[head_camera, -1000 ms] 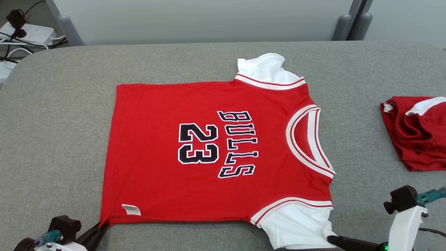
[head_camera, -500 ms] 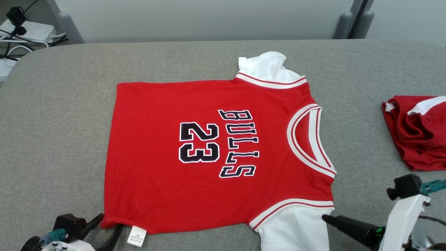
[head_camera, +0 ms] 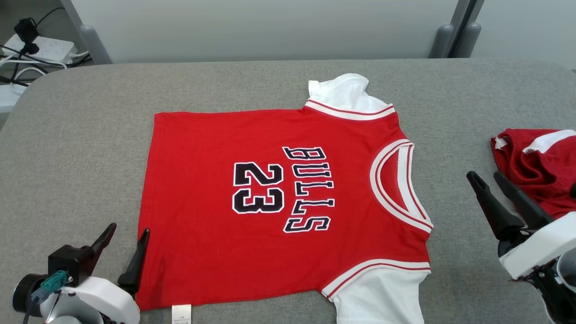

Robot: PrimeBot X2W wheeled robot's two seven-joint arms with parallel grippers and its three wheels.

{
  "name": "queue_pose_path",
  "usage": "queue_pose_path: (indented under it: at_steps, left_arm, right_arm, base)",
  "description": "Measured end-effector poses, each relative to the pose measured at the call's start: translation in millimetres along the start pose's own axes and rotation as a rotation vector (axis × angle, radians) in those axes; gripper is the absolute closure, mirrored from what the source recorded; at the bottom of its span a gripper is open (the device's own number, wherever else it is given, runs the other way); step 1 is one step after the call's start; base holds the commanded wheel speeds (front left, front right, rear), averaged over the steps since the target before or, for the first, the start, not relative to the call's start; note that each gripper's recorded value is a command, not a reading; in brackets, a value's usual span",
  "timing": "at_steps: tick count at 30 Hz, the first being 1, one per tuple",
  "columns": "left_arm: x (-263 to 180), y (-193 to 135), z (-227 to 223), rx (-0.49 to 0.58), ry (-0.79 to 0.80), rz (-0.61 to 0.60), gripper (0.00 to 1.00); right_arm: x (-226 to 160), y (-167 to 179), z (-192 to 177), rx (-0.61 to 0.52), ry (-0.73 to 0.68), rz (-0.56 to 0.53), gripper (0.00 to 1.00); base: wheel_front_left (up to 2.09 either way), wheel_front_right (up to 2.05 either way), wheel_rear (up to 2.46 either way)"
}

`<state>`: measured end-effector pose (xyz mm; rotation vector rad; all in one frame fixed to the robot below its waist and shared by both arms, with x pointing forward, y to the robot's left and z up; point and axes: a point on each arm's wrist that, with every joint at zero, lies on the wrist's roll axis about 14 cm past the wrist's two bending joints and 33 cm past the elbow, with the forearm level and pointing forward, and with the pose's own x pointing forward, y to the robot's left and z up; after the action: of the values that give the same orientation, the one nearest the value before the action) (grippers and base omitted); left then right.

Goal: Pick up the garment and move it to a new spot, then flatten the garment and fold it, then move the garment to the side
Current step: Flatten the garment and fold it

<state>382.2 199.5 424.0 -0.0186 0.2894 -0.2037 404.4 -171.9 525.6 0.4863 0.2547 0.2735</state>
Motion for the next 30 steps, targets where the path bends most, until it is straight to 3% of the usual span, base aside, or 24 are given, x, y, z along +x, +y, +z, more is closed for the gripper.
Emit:
queue_pose_path:
  at_steps: [14, 25, 30]
  left_arm:
    - [-27, -3, 28, -0.043, -0.158, 0.118, 0.0]
    - [-44, -6, 24, -0.084, -0.185, 0.161, 0.0]
    - [-49, -13, 20, -0.089, -0.191, 0.166, 0.0]
  right_arm:
    - [-7, -1, 4, -0.183, -0.236, -0.01, 0.0]
    - [-22, -7, -9, -0.269, -0.254, -0.023, 0.0]
    - [-31, -9, -27, -0.258, -0.234, -0.04, 0.0]
  base:
    - [0.0, 0.0, 0.0]
    - [0.0, 0.0, 0.0]
    - [0.0, 0.0, 0.0]
